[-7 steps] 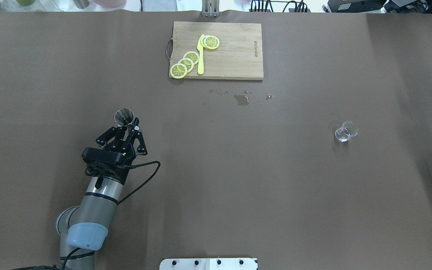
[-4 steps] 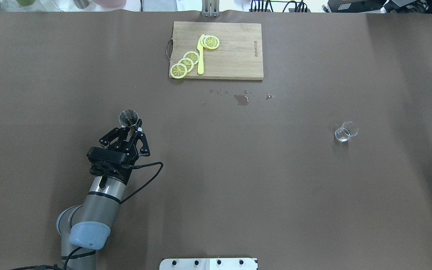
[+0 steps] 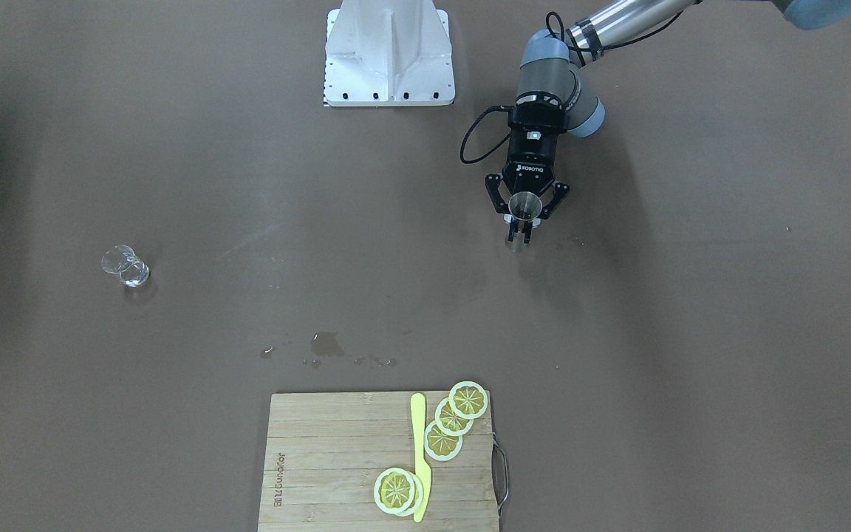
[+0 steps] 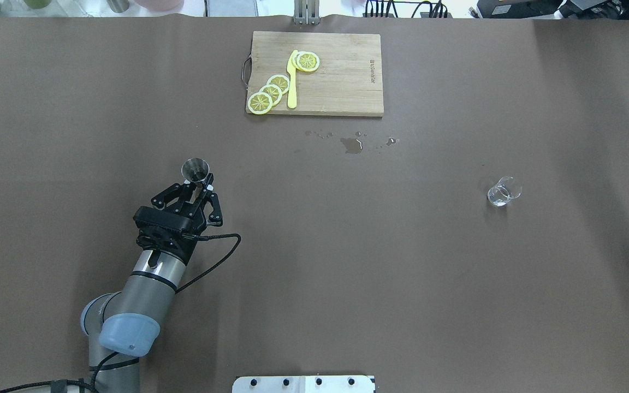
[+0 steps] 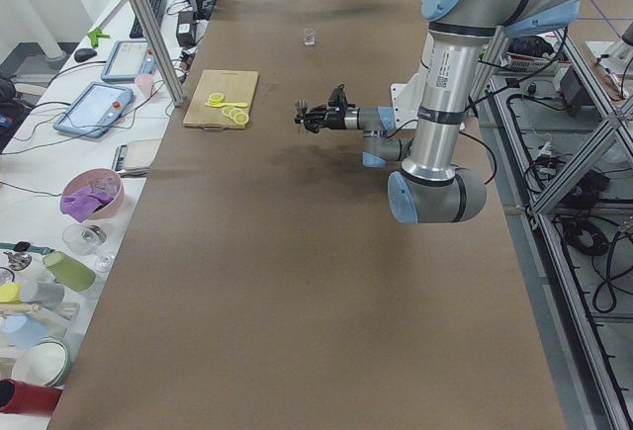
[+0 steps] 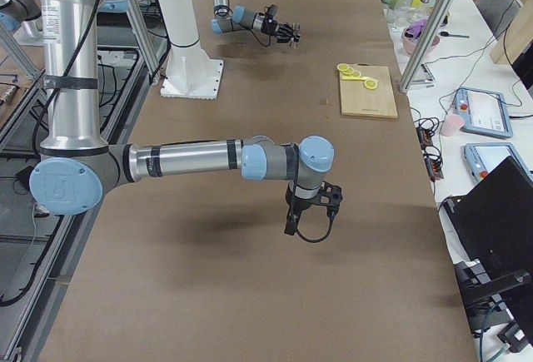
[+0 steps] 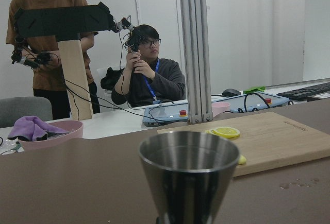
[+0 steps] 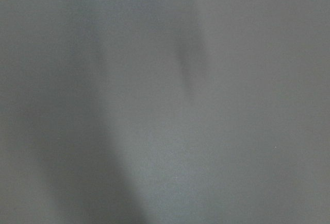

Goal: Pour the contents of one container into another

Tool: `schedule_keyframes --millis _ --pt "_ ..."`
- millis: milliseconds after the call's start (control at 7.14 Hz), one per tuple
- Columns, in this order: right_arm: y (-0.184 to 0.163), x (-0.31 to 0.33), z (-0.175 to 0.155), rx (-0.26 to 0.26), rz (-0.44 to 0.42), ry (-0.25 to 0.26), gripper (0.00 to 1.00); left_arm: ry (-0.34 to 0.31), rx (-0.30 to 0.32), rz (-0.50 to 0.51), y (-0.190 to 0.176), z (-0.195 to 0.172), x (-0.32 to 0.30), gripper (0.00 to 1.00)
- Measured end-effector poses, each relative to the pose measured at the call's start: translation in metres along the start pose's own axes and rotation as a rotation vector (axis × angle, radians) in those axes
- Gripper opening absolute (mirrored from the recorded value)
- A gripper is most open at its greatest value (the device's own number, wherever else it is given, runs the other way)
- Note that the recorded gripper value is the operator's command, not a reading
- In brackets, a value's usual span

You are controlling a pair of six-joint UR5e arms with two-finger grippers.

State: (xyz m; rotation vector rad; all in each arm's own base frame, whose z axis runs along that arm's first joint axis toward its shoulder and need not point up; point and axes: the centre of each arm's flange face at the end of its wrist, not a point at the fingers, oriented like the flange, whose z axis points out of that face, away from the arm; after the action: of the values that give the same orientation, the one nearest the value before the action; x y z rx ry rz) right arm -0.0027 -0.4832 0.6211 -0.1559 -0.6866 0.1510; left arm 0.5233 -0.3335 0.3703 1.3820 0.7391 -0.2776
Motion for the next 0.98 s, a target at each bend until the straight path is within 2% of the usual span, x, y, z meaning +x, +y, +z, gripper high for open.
schedule_keyframes --millis 420,700,980 --pt "0.002 0.008 0.003 0.015 -0.182 0.018 1.00 0.017 -0.031 0.019 0.003 0.004 0.001 0.00" --pt "-0.002 0.016 0.007 0.061 -0.292 0.081 1.00 0.031 -0.047 0.023 0.004 0.006 0.002 0.00" --pt "0.001 0.038 0.029 0.122 -0.357 0.087 1.00 0.048 -0.064 0.018 0.006 0.006 0.003 0.00"
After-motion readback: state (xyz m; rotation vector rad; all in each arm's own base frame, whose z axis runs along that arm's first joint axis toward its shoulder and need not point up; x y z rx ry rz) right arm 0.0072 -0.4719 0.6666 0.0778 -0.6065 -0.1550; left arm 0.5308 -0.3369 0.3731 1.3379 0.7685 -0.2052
